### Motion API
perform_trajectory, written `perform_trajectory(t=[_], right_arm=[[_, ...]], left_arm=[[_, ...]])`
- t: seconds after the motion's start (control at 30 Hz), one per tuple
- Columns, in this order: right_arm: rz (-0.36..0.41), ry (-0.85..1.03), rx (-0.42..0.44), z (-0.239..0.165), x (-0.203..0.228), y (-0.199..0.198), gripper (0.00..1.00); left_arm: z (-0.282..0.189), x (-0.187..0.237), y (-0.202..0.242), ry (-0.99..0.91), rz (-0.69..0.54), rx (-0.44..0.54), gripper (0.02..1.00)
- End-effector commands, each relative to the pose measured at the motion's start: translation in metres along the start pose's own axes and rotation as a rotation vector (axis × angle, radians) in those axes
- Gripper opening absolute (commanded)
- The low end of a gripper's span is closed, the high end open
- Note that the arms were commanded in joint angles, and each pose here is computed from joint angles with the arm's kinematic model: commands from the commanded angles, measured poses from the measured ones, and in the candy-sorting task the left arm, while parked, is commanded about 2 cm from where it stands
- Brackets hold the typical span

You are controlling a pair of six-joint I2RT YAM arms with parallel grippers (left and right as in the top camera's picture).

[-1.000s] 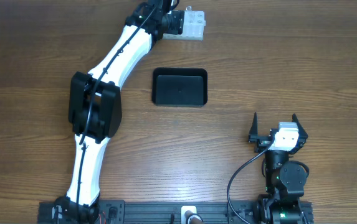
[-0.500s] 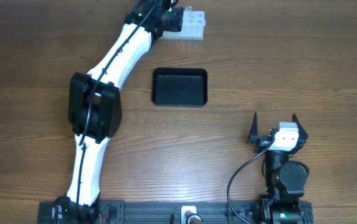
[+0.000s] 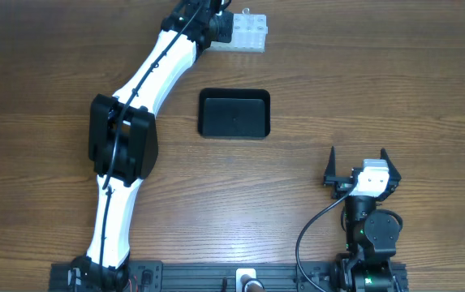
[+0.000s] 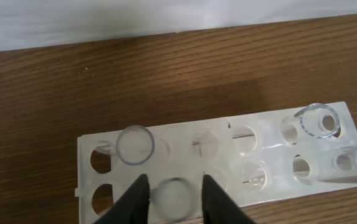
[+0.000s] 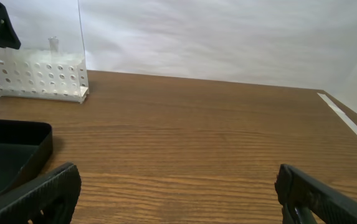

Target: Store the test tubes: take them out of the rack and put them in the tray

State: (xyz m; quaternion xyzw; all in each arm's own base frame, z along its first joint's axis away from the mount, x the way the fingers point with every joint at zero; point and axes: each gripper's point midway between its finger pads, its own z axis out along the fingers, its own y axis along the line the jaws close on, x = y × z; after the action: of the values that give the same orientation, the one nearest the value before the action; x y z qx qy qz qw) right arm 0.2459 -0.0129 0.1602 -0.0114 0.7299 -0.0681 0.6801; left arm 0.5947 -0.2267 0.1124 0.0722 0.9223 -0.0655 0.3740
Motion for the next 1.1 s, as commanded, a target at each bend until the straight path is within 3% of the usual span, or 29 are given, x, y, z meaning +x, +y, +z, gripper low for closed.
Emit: perform_trajectory(t=[0.03,0.5,1.1], right_arm=[[-0.002,-0.001,-0.010,0.000,0.001,0.002,0.993],[-0.001,-0.001,-0.010,0.000,0.001,0.002,0.993],[-0.001,-0.001,-0.010,0.000,0.001,0.002,0.991]], left_arm=[[0.002,-0.005,0.005,-0.011,0.002,-0.012,0.185],[-0.001,-0.005,0.005,-0.005,0.002,-0.012,0.108],[-0.064,-0.055,0.002,-0.123,-0.009,0.009,0.042]])
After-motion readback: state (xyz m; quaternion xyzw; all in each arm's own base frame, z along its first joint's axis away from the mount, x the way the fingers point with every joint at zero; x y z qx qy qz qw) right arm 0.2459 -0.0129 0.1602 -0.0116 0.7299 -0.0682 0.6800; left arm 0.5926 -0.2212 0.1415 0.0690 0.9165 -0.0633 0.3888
